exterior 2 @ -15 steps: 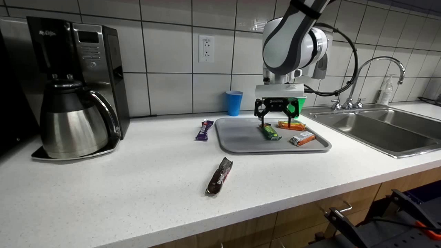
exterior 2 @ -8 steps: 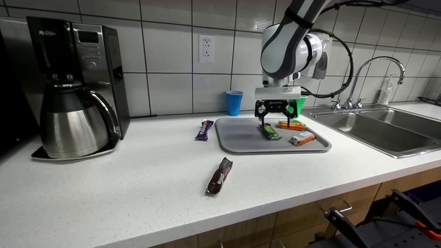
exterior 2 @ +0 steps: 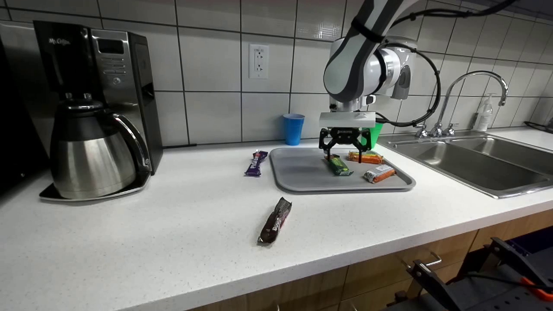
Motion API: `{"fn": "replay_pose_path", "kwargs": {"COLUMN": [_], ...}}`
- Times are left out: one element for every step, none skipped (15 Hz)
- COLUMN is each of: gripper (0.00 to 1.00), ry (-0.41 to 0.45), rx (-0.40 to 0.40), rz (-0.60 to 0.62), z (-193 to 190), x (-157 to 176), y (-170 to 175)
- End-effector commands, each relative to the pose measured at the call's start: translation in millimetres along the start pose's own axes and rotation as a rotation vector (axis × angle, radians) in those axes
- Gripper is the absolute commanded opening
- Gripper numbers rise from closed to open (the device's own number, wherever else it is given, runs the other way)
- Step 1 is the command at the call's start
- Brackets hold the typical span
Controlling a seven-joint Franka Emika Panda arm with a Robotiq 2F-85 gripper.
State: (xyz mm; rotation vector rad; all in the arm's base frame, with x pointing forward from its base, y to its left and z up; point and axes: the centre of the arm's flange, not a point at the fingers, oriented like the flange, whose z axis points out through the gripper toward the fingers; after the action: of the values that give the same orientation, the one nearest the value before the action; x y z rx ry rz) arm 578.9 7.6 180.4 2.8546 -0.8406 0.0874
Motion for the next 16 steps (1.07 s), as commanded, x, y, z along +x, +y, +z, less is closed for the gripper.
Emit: {"fn": "replay_pose_path", "kwargs": {"gripper": [1.0, 1.0, 1.0, 1.0, 1.0, 1.0, 1.0, 1.0, 1.0, 1.0, 1.0, 1.0, 1.0, 1.0, 1.0, 1.0], "ry": [-0.012, -0.014, -0.014, -0.017, -0.02, -0.021, -0.023, -0.027, -0.03, -0.033, -0.034, -0.036, -0.037, -0.037, -0.038, -0.04], "rx": [0.022, 0.026, 0.027, 0.03, 0.036, 0.039, 0.042, 0.044, 0.046, 0.047, 0.047, 0.047, 0.048, 0.049, 0.049, 0.049], "rz": [-0.019, -0.024, -0.028, -0.034, -0.038, -0.045, -0.054, -0.064, -0.072, -0.08, -0.088, -0.094, -0.098, -0.099, -0.101, -0.103], "z": [0, 0, 1, 1, 1, 2, 3, 4, 5, 7, 9, 10, 11, 12, 13, 15], "x": [16, 18, 20, 21, 23, 24, 24, 25, 26, 27, 27, 28, 29, 30, 31, 31], "y": [1, 2, 2, 1, 1, 0, -1, -2, -2, -3, -4, -4, -5, -5, -5, -5]}}
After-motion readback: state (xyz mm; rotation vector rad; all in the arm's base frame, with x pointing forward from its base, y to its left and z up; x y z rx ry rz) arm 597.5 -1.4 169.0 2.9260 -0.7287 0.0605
